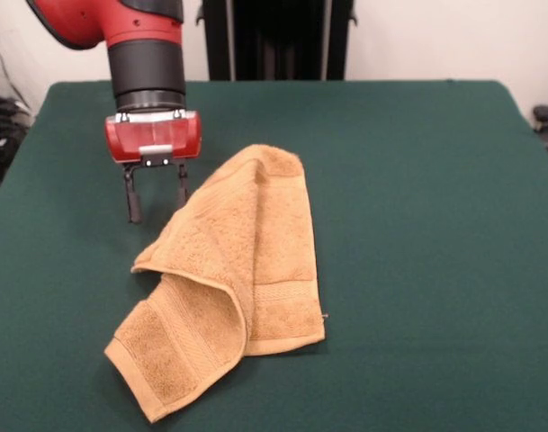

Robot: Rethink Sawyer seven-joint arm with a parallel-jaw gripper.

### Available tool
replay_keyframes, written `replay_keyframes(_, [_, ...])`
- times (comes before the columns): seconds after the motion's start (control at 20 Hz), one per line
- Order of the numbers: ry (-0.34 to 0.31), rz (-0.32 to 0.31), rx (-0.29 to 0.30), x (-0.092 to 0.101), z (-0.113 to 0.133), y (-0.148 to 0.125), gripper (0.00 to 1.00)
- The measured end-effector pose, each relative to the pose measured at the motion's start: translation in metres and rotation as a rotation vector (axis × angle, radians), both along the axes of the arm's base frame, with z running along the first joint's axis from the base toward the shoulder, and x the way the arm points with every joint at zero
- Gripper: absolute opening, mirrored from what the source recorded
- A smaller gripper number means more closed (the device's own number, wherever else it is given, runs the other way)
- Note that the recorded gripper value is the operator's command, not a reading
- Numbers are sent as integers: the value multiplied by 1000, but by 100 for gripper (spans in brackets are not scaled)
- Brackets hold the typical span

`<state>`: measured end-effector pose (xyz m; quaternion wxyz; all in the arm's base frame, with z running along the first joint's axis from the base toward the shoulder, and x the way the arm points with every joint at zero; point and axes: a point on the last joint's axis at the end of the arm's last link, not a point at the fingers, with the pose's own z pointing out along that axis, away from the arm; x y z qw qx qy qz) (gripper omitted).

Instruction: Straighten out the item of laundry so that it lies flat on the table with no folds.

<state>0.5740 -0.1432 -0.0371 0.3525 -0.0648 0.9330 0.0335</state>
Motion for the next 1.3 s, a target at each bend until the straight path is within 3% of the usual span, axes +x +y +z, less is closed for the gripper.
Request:
replay_keyframes(0.75, [-17,38,4,21,4,30,100])
replay_keyframes(1.3, [-1,-15,26,36,9,36,100])
